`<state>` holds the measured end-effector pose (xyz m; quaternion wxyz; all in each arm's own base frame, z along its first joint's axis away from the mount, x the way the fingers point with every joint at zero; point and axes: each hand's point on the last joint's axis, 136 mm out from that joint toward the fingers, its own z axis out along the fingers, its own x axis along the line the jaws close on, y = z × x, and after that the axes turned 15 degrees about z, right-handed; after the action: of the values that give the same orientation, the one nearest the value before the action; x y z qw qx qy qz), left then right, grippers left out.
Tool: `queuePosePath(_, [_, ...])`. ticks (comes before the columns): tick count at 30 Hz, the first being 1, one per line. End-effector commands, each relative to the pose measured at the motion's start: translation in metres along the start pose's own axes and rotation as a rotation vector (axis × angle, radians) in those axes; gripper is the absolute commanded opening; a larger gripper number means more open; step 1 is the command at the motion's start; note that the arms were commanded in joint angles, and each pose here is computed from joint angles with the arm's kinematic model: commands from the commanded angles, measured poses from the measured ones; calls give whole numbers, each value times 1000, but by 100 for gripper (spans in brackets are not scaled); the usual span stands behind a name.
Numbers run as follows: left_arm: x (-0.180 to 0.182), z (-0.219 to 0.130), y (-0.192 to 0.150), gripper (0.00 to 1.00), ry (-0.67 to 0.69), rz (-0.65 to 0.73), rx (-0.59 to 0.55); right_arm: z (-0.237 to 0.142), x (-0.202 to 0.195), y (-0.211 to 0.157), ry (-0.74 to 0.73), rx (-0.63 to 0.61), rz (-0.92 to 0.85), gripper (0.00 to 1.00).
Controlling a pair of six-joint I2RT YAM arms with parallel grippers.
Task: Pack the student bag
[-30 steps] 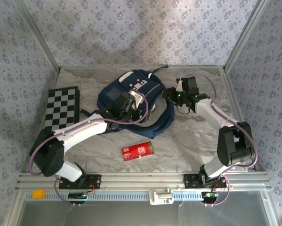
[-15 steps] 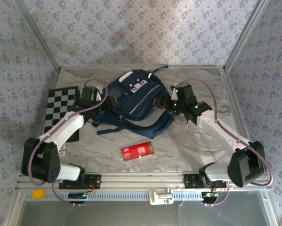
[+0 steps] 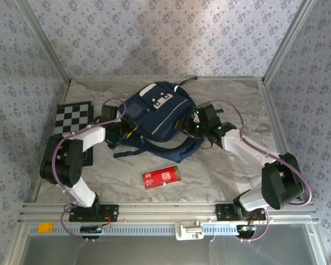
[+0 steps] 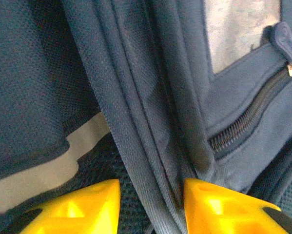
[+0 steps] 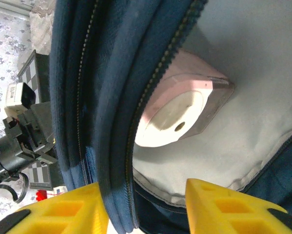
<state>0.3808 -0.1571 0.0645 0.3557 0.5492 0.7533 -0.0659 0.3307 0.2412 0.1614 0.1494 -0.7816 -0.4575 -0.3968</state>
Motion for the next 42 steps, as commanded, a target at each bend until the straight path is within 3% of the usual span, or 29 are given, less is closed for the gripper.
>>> queuePosePath(1, [-14, 9, 11, 37, -45, -57, -8, -1, 3, 14, 24, -37, 17, 38])
queuePosePath(12, [-47, 29, 16, 40, -84, -124, -73, 6, -13, 22, 5, -44, 46, 32])
queuePosePath(23, [-80, 41, 12, 10, -90, -144, -66, -1, -31, 58, -18, -89, 59, 29])
queuePosePath(27, [-89, 34, 4, 3, -95, -148, -61, -11, -30, 80, -23, -119, 37, 29])
queuePosePath(37, [-101, 6, -27, 0, -55, -156, -83, -13, -9, 122, -29, -118, -33, 33])
queuePosePath(42, [-111, 5, -34, 0, -95, -195, -80, -37, -17, 103, -147, -143, -126, 51])
